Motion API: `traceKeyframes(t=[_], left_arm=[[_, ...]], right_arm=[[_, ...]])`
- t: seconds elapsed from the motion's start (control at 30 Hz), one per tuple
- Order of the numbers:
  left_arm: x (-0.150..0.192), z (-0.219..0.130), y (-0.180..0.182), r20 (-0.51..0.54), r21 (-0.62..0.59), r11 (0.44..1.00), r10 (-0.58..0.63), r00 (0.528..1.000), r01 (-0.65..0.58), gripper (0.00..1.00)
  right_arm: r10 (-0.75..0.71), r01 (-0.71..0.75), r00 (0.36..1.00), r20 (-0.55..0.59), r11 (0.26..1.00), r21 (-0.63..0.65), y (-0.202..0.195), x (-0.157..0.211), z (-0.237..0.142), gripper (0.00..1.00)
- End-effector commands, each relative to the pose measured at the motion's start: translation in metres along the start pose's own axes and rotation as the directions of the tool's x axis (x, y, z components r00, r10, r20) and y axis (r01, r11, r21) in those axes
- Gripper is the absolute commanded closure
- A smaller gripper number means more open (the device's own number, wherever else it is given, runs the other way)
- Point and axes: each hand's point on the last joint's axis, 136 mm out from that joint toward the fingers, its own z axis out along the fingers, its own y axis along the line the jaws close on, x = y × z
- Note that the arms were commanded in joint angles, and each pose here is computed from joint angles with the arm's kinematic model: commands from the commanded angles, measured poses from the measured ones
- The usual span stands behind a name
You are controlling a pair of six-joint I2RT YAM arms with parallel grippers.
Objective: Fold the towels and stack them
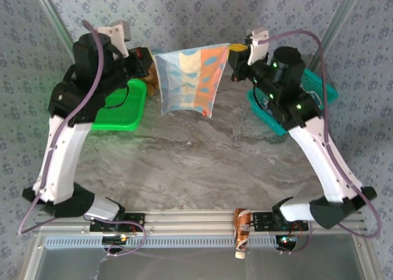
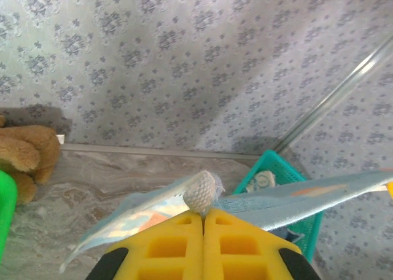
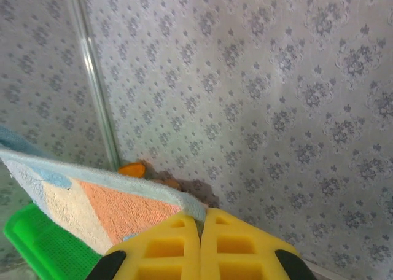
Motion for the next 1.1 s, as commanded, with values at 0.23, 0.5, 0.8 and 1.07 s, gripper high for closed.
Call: traceKeyframes(t=[0.23, 0.5, 0.8, 1.07], left_arm=[[0.023, -0.071, -0.013, 0.049, 0.034, 0.999, -0.041, 0.998, 0.039, 1.00], [0.064, -0.052, 0.007, -0.048, -0.095, 0.993, -0.072, 0.996, 0.067, 1.00], [0.108, 0.065, 0.068, -0.221, -0.187, 0.977, -0.146, 0.964, 0.105, 1.00], [0.138, 0.154, 0.129, -0.328, -0.249, 0.966, -0.153, 0.932, 0.071, 1.00]], right_arm=[[0.072, -0.075, 0.997, -0.034, 0.993, -0.093, 0.043, 0.002, -0.083, 1.00], [0.163, -0.176, 0.967, -0.195, 0.983, -0.054, 0.036, 0.060, -0.078, 1.00], [0.220, -0.230, 0.921, -0.321, 0.973, 0.006, -0.024, 0.140, 0.002, 1.00], [0.144, -0.166, 0.909, -0.390, 0.986, -0.022, -0.071, 0.215, 0.079, 1.00]])
